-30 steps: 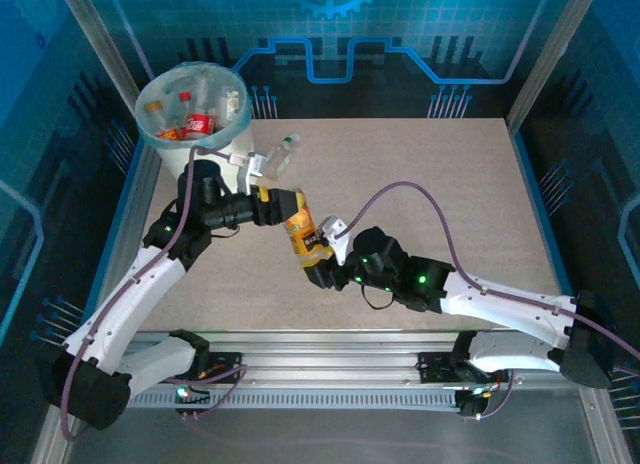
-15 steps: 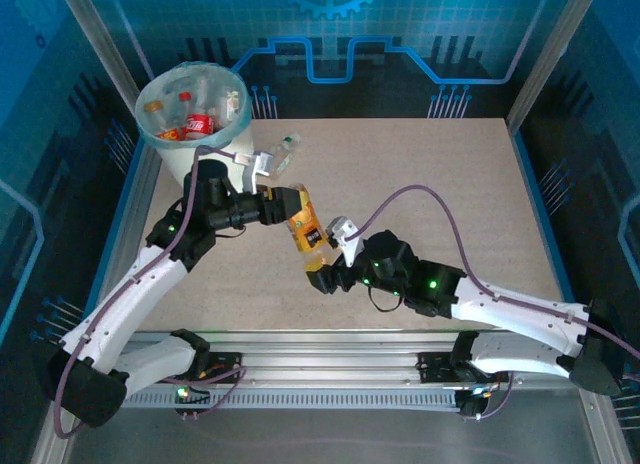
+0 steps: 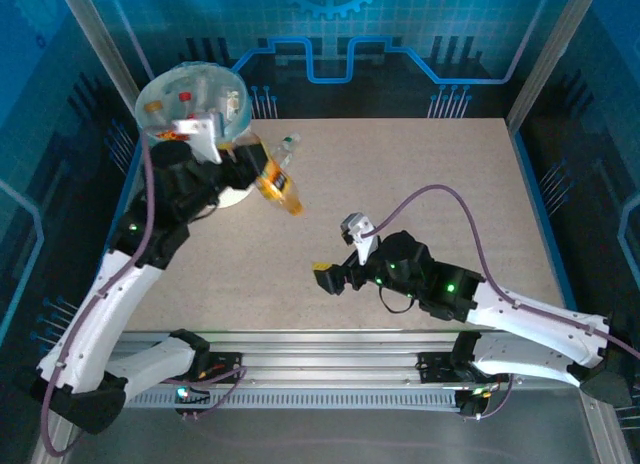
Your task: Put the plastic bottles in the bin
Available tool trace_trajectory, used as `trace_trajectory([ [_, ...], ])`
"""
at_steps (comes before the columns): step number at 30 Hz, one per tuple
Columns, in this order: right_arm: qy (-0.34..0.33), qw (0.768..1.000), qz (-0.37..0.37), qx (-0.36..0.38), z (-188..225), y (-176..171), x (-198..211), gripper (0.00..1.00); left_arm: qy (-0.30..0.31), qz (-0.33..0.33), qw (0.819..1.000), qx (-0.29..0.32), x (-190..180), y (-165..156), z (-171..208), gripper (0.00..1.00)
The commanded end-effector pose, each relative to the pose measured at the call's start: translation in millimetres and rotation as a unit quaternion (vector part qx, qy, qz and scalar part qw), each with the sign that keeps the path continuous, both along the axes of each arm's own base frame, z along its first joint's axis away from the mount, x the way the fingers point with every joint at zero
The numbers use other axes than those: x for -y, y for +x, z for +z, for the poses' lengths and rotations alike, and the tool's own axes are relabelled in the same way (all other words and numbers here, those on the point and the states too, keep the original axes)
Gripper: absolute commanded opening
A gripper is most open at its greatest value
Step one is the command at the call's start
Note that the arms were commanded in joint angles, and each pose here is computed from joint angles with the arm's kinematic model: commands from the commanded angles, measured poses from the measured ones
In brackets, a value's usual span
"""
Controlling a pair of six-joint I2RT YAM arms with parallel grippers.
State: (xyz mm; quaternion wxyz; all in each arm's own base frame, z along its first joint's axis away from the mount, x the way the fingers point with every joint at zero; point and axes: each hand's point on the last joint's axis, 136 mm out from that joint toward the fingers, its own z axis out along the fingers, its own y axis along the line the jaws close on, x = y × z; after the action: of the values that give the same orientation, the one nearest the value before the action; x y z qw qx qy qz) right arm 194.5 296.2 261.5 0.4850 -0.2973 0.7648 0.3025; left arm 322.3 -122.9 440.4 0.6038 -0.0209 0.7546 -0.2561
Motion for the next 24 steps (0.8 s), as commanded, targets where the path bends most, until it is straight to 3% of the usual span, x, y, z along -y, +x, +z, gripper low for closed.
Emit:
trace_trajectory([
  [1,0.032,0.999,-0.019,0.024,30,23,-4,1.00,0.047,0.123,0.990,0.060,-58,16,48,0.52],
  [6,0.075,0.997,0.016,0.017,77,51,-37,0.99,0.041,0.195,0.976,0.083,-105,32,91,0.48],
  [10,0.074,0.996,0.042,0.006,102,73,-72,0.98,0.060,0.233,0.967,0.082,-132,47,96,0.48],
  [17,0.094,0.991,0.088,-0.048,116,95,-123,0.96,0.094,0.291,0.952,0.031,-187,73,75,0.48],
  [24,0.079,0.985,0.101,-0.113,84,104,-150,0.94,0.129,0.288,0.948,-0.033,-218,118,32,0.48],
])
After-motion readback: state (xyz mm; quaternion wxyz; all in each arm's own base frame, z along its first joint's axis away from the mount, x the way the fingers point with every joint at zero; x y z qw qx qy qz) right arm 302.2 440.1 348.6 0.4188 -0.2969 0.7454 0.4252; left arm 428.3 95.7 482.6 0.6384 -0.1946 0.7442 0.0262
